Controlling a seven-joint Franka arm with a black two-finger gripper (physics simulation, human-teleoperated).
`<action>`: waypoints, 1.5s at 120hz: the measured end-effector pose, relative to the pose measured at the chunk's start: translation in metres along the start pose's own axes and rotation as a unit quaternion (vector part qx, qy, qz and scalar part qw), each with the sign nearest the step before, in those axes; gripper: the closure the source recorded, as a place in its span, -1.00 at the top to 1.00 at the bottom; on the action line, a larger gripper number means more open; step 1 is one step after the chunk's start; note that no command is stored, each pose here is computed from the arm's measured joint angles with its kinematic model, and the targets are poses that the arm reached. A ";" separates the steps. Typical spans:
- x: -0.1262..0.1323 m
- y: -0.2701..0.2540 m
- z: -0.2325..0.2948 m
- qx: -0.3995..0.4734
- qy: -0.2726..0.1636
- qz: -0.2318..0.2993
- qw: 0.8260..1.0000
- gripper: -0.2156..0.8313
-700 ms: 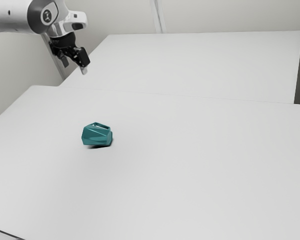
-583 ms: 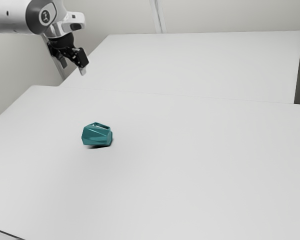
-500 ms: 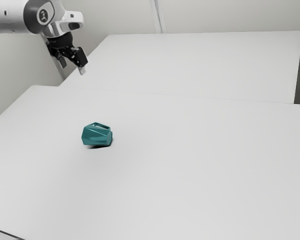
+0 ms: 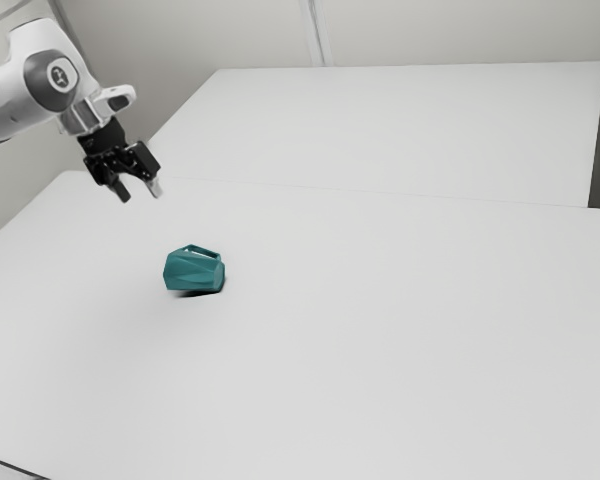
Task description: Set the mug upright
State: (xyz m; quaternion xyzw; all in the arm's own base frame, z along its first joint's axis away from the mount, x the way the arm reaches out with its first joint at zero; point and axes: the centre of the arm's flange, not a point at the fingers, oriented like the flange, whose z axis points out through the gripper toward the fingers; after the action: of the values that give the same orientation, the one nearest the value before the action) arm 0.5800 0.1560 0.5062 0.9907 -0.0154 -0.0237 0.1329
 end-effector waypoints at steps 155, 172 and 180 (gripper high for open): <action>0.019 -0.121 0.178 -0.214 -0.026 -0.047 0.975 0.42; 0.022 -0.120 0.188 -0.239 -0.018 -0.047 0.970 0.20; 0.023 -0.121 0.191 -0.249 -0.013 -0.048 0.967 0.08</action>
State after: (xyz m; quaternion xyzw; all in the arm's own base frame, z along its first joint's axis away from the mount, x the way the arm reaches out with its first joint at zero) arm 0.5959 0.2217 0.2897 0.9258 0.0369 -0.0457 0.3735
